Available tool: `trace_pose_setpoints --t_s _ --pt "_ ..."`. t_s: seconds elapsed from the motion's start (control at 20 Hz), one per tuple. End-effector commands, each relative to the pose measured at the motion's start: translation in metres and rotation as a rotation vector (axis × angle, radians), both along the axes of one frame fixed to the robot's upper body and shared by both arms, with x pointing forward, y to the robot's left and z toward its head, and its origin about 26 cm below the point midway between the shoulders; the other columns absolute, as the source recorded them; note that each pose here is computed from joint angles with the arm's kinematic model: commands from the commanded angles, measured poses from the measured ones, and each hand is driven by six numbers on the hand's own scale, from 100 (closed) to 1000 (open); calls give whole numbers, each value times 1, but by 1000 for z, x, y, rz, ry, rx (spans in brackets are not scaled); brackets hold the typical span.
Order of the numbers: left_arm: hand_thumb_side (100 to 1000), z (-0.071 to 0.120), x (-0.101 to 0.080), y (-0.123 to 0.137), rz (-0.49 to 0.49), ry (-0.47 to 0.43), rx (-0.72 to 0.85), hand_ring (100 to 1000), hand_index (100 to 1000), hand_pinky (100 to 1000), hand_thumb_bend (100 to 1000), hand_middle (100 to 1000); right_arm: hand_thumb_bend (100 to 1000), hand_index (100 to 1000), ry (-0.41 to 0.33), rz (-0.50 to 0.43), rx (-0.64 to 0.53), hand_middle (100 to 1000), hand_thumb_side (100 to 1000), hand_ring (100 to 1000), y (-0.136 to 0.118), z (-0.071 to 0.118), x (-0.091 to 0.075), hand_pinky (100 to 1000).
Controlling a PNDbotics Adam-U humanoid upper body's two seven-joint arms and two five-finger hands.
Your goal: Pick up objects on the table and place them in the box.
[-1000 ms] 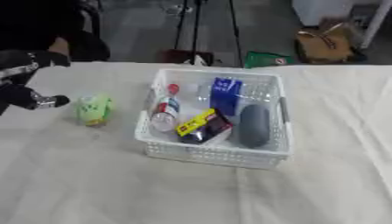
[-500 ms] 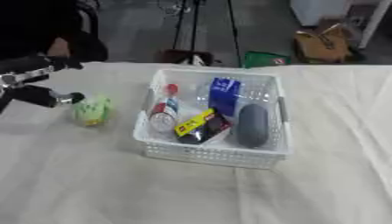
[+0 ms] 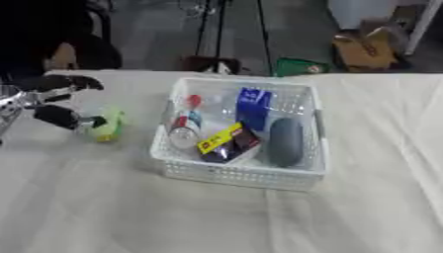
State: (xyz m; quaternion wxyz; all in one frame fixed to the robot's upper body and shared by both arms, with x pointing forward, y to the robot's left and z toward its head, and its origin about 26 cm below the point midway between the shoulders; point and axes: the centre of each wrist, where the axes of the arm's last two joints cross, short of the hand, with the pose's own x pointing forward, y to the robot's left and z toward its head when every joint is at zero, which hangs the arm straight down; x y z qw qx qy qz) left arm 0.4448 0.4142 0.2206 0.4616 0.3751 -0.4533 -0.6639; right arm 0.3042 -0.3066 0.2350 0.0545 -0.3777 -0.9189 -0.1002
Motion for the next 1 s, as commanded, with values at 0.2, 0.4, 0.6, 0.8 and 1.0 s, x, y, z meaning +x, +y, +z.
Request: trace_pose_setpoints --t_s 0.2,0.4,0.6,0.8,1.0 --pt "716 11 1 10 25 -20 146 988 1000 954 506 997 100 841 -21 11 -26 620 1000 750 0 8 -3 778" --pt "709 8 2 11 33 -58 220 981 1000 946 515 994 100 841 -21 14 -27 620 1000 751 0 8 -3 778" --pt "705 2 4 13 50 -74 256 979 1000 943 517 993 100 841 -22 16 -27 620 1000 751 0 9 -3 778" --pt "711 -1 6 15 76 -88 262 979 1000 942 513 993 100 840 -23 19 -29 620 1000 751 1 9 -3 778" --pt "725 -5 8 16 87 -86 237 981 1000 948 526 994 100 840 -25 22 -30 620 1000 751 1 10 -3 778"
